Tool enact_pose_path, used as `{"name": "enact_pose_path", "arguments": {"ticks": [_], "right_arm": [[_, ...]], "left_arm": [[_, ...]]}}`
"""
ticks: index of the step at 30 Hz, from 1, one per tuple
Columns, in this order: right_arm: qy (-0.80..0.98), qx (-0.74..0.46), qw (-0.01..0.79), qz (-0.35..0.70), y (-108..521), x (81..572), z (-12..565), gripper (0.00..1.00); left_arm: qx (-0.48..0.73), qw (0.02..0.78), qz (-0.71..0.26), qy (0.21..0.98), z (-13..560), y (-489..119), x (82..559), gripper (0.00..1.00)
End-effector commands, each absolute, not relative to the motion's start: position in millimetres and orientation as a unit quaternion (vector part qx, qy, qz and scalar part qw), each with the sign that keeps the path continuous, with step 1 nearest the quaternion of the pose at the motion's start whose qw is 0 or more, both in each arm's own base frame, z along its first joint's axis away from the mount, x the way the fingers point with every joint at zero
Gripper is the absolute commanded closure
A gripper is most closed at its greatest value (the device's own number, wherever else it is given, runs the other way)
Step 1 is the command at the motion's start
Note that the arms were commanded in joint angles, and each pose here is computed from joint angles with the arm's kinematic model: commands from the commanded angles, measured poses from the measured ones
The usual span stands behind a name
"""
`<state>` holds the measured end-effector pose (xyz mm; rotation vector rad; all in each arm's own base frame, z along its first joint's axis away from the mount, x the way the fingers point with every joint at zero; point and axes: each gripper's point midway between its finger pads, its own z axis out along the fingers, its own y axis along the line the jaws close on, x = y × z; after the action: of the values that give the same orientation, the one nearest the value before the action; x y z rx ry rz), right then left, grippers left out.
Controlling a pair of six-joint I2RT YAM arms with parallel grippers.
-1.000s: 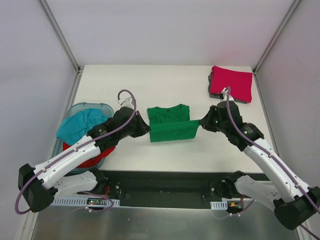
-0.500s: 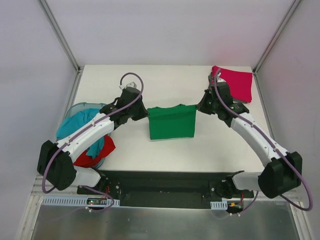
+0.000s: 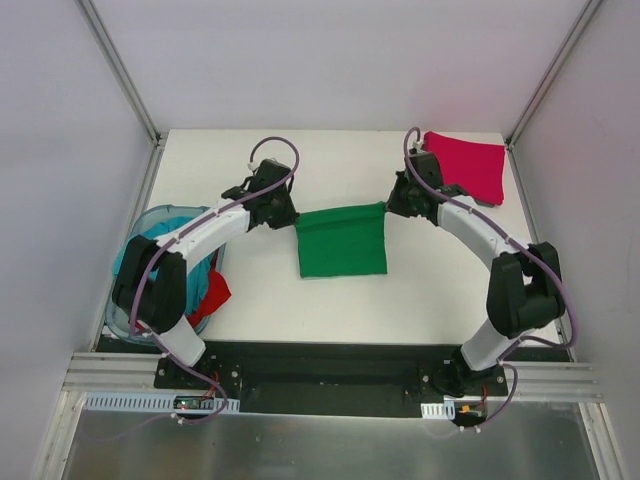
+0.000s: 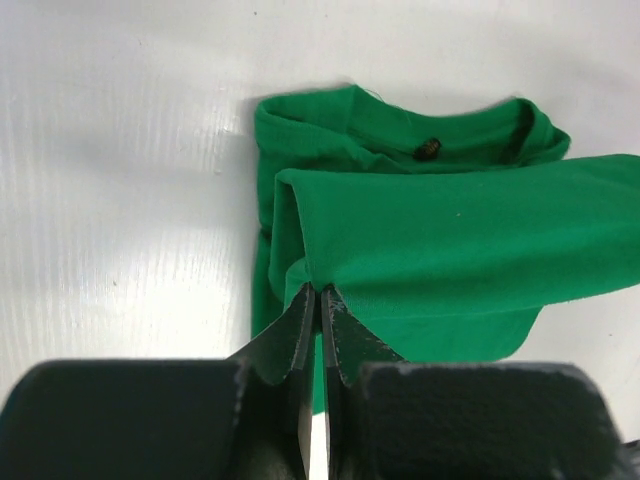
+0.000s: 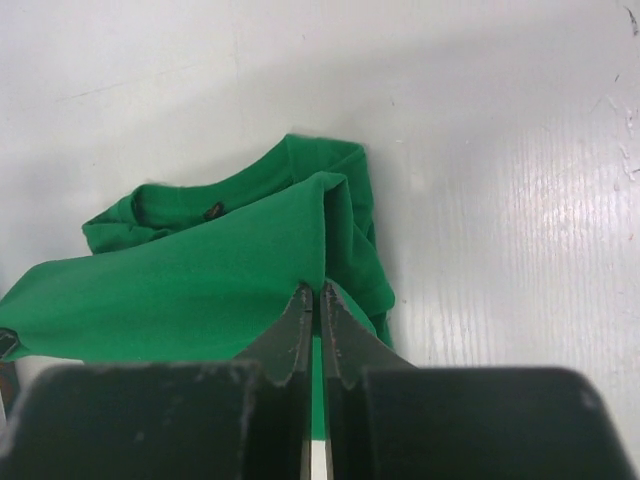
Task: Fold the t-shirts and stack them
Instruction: Fold the long partially folded tshirt into a neat square, then put the neatly folded tshirt into the corner of the board with the right arm
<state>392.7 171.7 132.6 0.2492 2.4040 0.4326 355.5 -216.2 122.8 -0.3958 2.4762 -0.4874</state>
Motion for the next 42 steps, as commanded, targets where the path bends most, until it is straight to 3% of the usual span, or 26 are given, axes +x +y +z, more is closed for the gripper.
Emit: {"name": "enact_pose_path", "arguments": {"ticks": [1, 4, 8, 9, 10, 11, 13, 21, 28, 37, 42], "right_arm": [[0.911, 0.107, 0.368, 0.154, 162, 426, 139, 1.00], [0.908, 0.116, 0.376, 0.146, 161, 440, 131, 0.97], [0.913, 0.104, 0.352, 0.179, 175, 449, 125, 0.74], [0.914, 0.101, 0.349, 0.180, 175, 448, 130, 0.59], [0.913, 0.096, 0.351, 0.182, 176, 447, 135, 0.49], [0.911, 0.092, 0.355, 0.185, 177, 444, 141, 0.41], [0.908, 0.088, 0.364, 0.188, 176, 436, 151, 0.04], [0.896, 0.049, 0.348, 0.270, 199, 390, 159, 0.04], [0.891, 0.046, 0.324, 0.313, 221, 400, 145, 0.04], [0.913, 0.015, 0.279, 0.298, 232, 421, 95, 0.04], [0.924, 0.008, 0.266, 0.274, 230, 432, 70, 0.04]], "left_arm": [[-0.144, 0.279, -0.164, 0.935, 112, -208, 373, 1.00], [-0.147, 0.266, -0.162, 0.939, 100, -209, 381, 0.98], [-0.160, 0.274, -0.150, 0.936, 100, -199, 391, 0.44], [-0.157, 0.280, -0.152, 0.935, 105, -199, 393, 0.31], [-0.152, 0.286, -0.158, 0.933, 112, -199, 393, 0.10], [-0.144, 0.288, -0.170, 0.931, 120, -203, 391, 0.01], [-0.131, 0.289, -0.199, 0.927, 134, -210, 384, 0.01], [-0.049, 0.254, -0.351, 0.900, 154, -260, 358, 0.01], [-0.030, 0.207, -0.391, 0.896, 133, -294, 385, 0.01], [-0.087, 0.222, -0.294, 0.926, 80, -272, 426, 0.01], [-0.110, 0.190, -0.262, 0.940, 50, -260, 421, 0.01]]}}
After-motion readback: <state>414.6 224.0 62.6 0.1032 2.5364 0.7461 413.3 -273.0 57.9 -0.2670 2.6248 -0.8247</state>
